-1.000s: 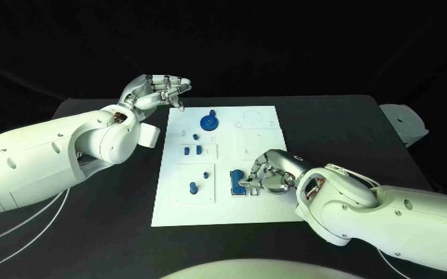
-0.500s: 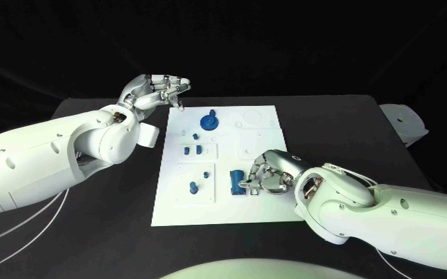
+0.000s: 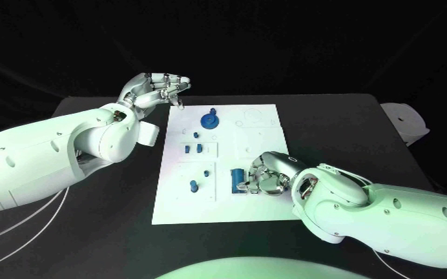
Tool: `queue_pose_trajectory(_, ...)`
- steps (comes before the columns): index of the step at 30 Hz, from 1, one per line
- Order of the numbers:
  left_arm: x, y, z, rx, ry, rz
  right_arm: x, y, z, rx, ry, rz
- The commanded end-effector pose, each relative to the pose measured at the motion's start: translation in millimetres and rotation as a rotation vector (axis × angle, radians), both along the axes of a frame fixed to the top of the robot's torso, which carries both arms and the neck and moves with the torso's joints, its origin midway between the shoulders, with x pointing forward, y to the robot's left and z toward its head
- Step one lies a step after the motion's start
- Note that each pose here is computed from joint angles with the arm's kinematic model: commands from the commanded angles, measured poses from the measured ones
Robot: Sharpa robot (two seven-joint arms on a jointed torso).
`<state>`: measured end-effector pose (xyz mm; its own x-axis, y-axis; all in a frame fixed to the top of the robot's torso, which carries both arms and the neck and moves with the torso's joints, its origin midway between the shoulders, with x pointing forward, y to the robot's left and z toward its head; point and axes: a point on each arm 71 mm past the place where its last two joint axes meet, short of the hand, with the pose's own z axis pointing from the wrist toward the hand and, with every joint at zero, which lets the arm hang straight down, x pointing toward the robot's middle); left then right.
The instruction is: Assemble the parts on the task board
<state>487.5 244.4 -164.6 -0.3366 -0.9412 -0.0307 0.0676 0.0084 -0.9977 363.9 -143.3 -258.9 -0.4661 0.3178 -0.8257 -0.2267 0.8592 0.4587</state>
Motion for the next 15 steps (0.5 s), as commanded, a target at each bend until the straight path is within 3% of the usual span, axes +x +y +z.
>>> queue_pose_trajectory(1,-0.6,-1.8,1.5,-0.008,-0.006,-0.013,-0.3,1.1,-1.1,-0.032,-0.012,0.016)
queue_pose_trajectory(15,-0.4,-2.0,1.4,-0.008,-0.006,-0.013,6.3,-3.5,-0.1,-0.035,-0.076,-0.016)
